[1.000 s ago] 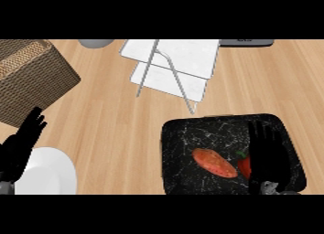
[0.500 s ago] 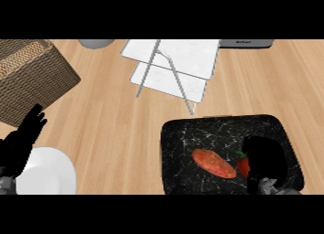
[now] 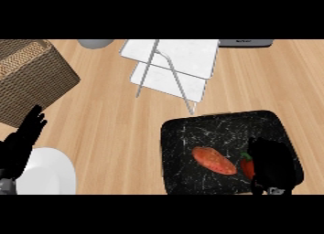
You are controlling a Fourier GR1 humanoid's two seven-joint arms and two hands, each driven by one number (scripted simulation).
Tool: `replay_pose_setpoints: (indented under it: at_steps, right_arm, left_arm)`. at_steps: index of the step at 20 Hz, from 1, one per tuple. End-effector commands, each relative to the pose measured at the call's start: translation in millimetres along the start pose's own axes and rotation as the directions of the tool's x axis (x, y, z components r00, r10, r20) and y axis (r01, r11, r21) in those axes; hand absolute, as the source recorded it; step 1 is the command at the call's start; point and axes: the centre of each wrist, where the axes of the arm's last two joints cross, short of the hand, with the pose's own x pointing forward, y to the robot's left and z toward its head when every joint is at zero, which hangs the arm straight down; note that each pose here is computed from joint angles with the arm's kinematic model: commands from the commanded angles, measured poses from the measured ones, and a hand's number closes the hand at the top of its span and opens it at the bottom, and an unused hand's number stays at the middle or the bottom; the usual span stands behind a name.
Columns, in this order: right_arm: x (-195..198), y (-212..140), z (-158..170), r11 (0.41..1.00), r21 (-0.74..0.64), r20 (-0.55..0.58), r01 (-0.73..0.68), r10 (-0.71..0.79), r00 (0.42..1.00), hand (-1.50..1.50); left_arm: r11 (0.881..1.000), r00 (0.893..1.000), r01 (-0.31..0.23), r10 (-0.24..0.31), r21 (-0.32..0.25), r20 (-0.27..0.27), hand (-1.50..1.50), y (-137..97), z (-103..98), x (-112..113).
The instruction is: Pick the bell pepper from the tray and place it in the tiered shelf
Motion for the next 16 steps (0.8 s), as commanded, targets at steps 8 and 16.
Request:
replay_pose_setpoints:
  at_steps: [8,16]
  right_arm:
    - [152.1,-81.1,24.0,0.961,-0.094,0.245,0.26,-0.231,0.942,1.5]
    - [190.5,-144.5,53.5,0.861,-0.135,0.261,0.49,-0.446,0.856,1.5]
  left_arm:
    - [0.997,0.999,0.024,-0.022,-0.075,0.026,0.0,-24.1,-12.9,11.1]
    - [0.999,1.0,0.016,-0.016,-0.042,0.017,0.0,-9.4,-17.8,13.6]
